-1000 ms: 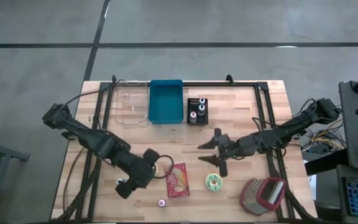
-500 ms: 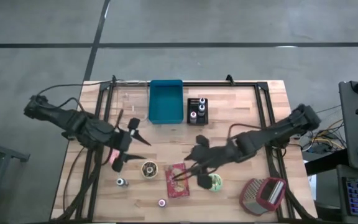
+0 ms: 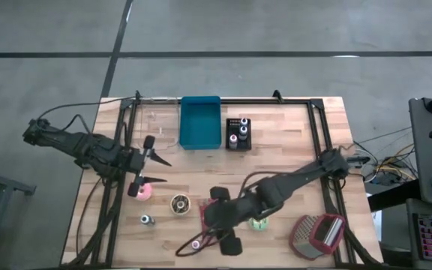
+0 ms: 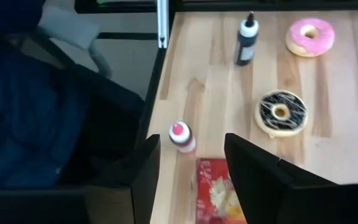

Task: Pick & Place Food Item
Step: Put the pink food coloring into the black bin

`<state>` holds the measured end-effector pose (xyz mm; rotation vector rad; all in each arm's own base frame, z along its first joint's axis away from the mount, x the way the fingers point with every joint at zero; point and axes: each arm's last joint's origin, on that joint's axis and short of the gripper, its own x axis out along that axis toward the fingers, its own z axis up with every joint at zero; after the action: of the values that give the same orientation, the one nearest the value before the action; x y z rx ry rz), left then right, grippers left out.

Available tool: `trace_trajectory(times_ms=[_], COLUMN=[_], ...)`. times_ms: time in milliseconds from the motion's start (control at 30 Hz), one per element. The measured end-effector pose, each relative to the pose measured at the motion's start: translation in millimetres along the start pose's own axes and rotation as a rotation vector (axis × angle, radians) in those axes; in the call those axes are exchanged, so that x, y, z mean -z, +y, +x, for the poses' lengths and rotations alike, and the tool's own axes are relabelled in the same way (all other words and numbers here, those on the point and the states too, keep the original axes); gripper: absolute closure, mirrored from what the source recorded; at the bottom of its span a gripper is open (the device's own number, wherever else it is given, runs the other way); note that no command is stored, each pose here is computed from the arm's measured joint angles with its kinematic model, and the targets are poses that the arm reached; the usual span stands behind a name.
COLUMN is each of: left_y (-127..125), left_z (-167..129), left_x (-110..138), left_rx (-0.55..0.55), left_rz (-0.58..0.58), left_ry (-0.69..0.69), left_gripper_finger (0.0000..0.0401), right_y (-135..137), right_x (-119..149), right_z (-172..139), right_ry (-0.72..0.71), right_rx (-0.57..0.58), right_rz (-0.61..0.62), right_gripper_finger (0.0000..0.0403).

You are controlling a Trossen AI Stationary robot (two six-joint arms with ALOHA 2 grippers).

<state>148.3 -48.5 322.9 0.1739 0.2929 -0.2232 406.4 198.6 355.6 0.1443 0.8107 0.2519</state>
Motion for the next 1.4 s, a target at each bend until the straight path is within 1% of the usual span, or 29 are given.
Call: trace_trajectory(times_ms=[133, 233, 300, 433, 767, 900, 1233, 1400], left_y=[-1, -1, -1, -1, 0, 0, 0, 0], left_z=[-3, -1, -2, -2, -4, -4, -4, -4], left_x=[11, 17, 18, 17, 16, 16, 16, 16], left_rx=[0.001, -0.002, -0.003, -0.004, -0.007, -0.007, -0.007, -0.007], left_rz=[-0.004, -0.005, -0.011, -0.018, -0.011, -0.01, -0.008, -0.008], left_ry=[0.005, 0.015, 0.015, 0.008, -0.004, -0.004, -0.003, -0.004], left_gripper_finger=[0.0162, 0.0162, 0.0162, 0.0162, 0.0162, 0.0162, 0.0162, 0.0162], right_y=[6, 6, 5, 3, 6, 6, 3, 2], right_x=[-4, 1, 7, 11, 16, 20, 35, 39], right_z=[21, 37, 43, 50, 71, 81, 104, 111], right_ry=[0.042, 0.071, 0.11, 0.128, 0.069, 0.058, 0.016, -0.003], right_rx=[0.011, 0.018, 0.036, 0.053, 0.012, -0.031, -0.056, -0.062], right_rz=[-0.008, 0.002, 0.024, 0.051, -0.01, -0.027, -0.027, -0.03], right_gripper_finger=[0.0237, 0.024, 0.0242, 0.0246, 0.025, 0.0252, 0.0254, 0.0255])
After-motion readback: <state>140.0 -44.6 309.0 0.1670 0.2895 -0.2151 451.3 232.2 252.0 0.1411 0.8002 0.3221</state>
